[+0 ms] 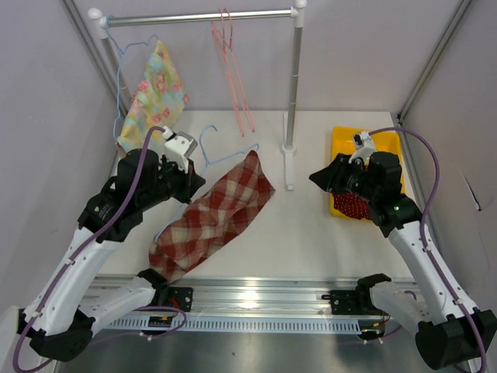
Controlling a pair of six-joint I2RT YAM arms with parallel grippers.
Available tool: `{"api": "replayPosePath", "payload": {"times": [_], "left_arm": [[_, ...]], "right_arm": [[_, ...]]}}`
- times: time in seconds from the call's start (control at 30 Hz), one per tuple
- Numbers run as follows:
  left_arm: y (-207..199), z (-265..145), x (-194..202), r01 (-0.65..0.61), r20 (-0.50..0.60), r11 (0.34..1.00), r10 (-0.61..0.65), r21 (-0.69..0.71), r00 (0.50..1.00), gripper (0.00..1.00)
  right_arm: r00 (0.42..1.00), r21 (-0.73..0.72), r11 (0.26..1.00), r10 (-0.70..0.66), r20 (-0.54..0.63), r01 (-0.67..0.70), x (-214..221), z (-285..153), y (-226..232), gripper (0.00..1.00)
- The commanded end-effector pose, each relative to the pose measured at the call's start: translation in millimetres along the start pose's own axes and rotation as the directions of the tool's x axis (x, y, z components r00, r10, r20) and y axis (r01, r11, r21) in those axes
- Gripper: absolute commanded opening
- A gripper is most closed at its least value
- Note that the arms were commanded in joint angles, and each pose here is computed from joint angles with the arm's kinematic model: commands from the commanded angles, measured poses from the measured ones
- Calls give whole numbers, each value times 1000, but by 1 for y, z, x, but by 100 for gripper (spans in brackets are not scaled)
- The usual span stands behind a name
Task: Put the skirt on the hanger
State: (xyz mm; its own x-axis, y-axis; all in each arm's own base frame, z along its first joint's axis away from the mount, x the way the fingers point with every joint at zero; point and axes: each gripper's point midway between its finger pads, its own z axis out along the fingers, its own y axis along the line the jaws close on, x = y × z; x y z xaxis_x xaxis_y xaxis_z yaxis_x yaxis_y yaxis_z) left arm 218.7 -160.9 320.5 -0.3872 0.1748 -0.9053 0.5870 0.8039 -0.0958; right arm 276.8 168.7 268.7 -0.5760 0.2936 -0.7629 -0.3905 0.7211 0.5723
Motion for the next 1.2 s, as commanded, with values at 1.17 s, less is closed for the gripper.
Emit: {"api": "replayPosePath", "payload": {"times": [1.17], "left_arm": [[150, 3, -244, 244, 426, 938, -122, -246, 897, 0]], "right_arm": [[998, -47, 997, -63, 21, 64, -44, -39, 49, 33]]}}
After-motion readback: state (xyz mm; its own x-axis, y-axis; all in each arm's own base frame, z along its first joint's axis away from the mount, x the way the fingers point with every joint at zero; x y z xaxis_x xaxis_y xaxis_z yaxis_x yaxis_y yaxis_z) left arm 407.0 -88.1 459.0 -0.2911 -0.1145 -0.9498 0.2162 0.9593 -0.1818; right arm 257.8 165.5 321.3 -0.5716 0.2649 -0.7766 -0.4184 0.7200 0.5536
